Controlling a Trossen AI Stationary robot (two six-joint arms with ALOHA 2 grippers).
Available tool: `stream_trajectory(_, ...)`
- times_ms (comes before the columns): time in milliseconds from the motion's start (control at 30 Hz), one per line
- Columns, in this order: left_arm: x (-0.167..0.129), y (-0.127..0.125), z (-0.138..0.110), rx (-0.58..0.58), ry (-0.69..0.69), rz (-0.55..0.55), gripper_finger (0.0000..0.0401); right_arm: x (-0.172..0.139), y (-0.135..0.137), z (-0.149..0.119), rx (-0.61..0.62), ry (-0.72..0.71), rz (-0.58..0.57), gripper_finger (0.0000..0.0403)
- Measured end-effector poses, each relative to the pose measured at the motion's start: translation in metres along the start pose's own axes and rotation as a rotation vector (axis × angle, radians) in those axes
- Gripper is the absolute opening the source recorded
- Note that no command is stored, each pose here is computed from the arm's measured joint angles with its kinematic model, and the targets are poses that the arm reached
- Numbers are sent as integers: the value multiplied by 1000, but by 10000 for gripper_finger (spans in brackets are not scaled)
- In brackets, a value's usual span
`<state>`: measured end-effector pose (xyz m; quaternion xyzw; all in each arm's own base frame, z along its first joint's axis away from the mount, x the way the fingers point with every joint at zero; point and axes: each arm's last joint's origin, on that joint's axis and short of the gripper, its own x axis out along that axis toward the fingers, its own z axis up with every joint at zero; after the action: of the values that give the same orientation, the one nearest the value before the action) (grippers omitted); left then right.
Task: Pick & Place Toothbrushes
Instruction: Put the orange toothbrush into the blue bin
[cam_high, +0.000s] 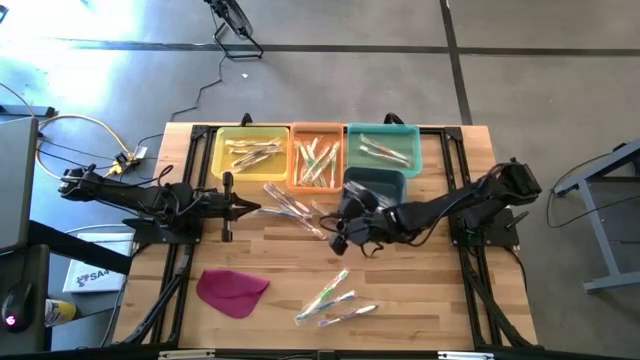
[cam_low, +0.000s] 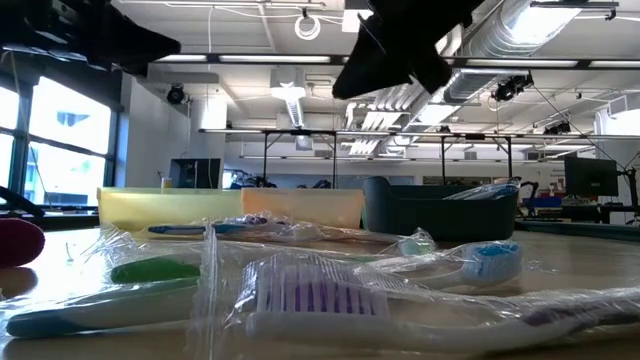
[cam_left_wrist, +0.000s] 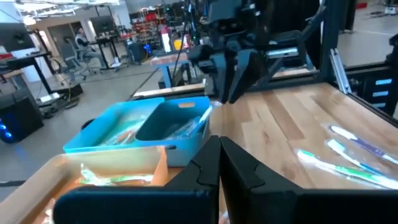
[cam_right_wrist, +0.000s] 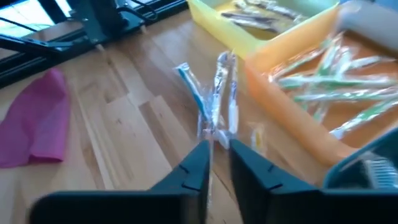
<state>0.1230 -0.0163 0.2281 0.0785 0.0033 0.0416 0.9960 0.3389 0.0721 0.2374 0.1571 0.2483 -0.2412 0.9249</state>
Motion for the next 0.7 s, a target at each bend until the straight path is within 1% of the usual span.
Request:
stream_trajectory(67,0,0,0,0,1,4,0,-4,3,2,-20,-2,-29,16)
stream_trajectory(133,0,0,0,1,2,4,0,-7,5,4,-33,-12,-53,7)
stream_trajectory(333,0,0,0,2,2,6,0,-8,4,5,-33,-6,-100,3)
stream_trajectory(533,0,1,0,-4,5,22,0,-7,-8,0,35,77,-183,3)
stream_trajectory(700,0,1,0,-4,6,33,0,-6,-13,-3,80,130,-195,3)
